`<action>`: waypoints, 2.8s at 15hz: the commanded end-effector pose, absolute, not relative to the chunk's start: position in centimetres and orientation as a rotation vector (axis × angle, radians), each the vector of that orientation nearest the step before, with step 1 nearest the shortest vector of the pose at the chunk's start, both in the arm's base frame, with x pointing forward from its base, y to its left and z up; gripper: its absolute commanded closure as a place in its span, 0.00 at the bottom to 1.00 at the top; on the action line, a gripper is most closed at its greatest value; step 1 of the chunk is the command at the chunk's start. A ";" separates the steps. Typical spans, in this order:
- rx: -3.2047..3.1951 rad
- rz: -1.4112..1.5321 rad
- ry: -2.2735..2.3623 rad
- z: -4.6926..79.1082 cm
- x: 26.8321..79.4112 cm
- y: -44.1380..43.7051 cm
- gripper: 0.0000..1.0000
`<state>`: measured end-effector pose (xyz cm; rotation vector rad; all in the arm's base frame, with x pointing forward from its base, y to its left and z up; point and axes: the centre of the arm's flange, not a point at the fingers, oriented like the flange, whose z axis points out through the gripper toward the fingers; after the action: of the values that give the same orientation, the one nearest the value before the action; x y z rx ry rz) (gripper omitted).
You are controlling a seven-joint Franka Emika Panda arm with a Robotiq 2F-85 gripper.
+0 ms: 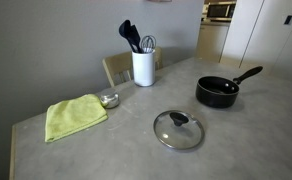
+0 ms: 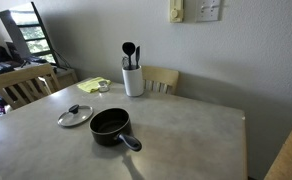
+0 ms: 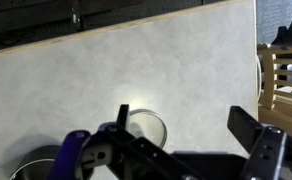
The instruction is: Cover the pot
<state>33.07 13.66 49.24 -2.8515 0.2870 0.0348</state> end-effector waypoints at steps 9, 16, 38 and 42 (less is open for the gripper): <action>-2.882 0.029 0.214 44.6 40.2 10.3 0.00; -2.853 0.052 0.036 40.6 43.4 9.2 0.00; -3.000 0.134 -0.193 32.6 54.0 17.5 0.00; -3.132 0.100 -0.195 30.7 54.4 16.9 0.00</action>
<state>54.02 17.34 32.46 -3.0475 -0.2039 0.1233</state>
